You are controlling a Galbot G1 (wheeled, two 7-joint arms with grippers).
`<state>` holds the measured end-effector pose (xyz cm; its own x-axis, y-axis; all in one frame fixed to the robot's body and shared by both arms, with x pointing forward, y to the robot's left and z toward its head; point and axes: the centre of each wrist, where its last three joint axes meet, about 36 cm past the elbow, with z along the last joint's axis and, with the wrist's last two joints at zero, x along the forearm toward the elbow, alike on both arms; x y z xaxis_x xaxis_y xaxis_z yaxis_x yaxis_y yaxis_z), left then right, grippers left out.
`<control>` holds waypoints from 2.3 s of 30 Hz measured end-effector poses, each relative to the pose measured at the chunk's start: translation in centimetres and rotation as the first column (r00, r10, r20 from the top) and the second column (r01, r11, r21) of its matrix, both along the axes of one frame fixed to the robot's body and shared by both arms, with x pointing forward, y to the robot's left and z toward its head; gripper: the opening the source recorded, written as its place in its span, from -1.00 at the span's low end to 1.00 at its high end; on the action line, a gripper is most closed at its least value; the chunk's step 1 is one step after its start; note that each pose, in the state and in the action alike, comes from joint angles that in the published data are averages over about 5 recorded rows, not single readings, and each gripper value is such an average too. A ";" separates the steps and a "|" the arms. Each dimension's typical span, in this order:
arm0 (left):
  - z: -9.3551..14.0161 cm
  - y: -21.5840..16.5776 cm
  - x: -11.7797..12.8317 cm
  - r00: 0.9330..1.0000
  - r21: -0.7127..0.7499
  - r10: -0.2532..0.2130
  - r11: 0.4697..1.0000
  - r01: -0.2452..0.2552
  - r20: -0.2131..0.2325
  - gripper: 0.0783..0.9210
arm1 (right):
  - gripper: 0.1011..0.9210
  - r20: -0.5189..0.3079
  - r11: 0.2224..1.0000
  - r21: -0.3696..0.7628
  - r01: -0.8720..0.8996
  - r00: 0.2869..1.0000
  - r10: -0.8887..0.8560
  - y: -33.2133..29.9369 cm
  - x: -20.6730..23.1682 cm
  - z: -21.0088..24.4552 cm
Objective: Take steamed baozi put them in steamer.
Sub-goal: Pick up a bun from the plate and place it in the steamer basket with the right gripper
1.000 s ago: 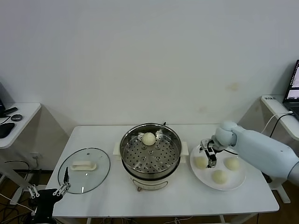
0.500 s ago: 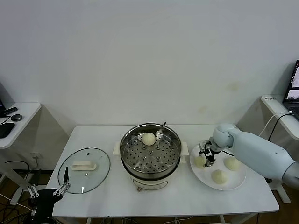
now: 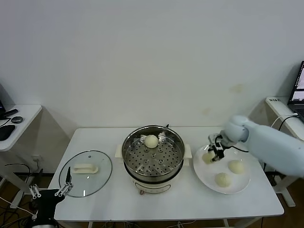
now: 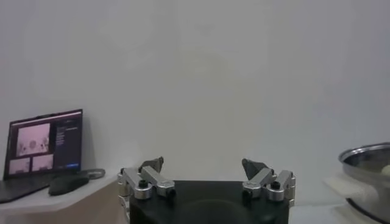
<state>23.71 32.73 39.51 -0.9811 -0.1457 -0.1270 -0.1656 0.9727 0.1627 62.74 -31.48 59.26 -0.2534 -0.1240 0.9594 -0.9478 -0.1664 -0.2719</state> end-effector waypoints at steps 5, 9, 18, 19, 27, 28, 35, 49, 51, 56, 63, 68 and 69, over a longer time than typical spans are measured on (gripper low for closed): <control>0.1 -0.1 0.5 1.000 -0.003 -0.012 1.000 0.012 0.007 0.77 | -0.21 0.051 0.999 0.024 -0.030 0.998 0.029 2.7 -0.5 6.0; 0.2 -0.3 0.8 1.000 -0.006 -0.019 1.000 0.019 0.013 0.77 | -0.19 0.078 0.997 0.051 -0.054 0.996 0.049 6.0 -1.1 9.6; 0.7 -0.2 0.9 0.999 -0.004 -0.014 1.000 0.014 0.030 0.77 | -0.19 0.059 0.993 0.106 -0.054 0.997 0.048 15.1 -1.8 11.4; 0.8 -0.3 0.9 0.999 -0.005 -0.014 1.000 0.014 0.031 0.77 | -0.19 0.056 0.993 0.108 -0.053 0.997 0.047 16.2 -1.7 11.2; 1.5 -0.4 0.6 0.999 -0.005 -0.003 1.000 0.003 0.040 0.77 | -0.17 0.025 0.992 0.115 -0.045 0.999 0.043 23.8 -1.0 8.2; 1.5 -0.3 0.5 0.999 -0.005 -0.001 1.000 0.001 0.042 0.77 | -0.17 0.023 0.992 0.115 -0.044 0.999 0.042 24.6 -0.9 7.7; 1.6 -0.2 0.3 0.999 -0.004 0.005 1.000 -0.004 0.044 0.77 | -0.17 -0.006 0.993 0.115 -0.034 0.999 0.035 29.3 -0.5 4.2; 1.5 0.0 0.4 0.999 -0.009 0.008 1.000 -0.007 0.048 0.77 | -0.16 -0.056 0.994 0.100 -0.038 0.997 0.044 34.8 -1.0 -0.9; 1.5 0.0 0.4 0.999 -0.009 0.008 1.000 -0.007 0.048 0.77 | -0.12 -0.055 0.994 0.100 -0.038 0.998 0.044 35.0 -1.1 -1.1; 1.5 0.1 0.4 0.999 -0.008 0.006 1.000 -0.006 0.048 0.77 | 0.20 -0.059 0.994 0.106 -0.037 0.997 0.044 35.0 -0.9 -0.5; 1.6 0.3 0.7 0.999 -0.003 0.002 1.000 -0.001 0.053 0.77 | 0.66 -0.062 0.994 0.099 -0.051 0.996 0.058 32.2 -0.4 3.5; 1.4 0.4 0.8 0.999 -0.002 -0.001 1.000 0.001 0.049 0.77 | 0.76 -0.060 0.995 0.070 -0.068 0.996 0.072 27.2 0.0 6.9; 1.4 0.4 0.8 0.999 -0.002 -0.003 1.000 0.003 0.049 0.77 | 0.76 -0.061 0.995 0.063 -0.073 0.995 0.077 26.0 0.0 7.5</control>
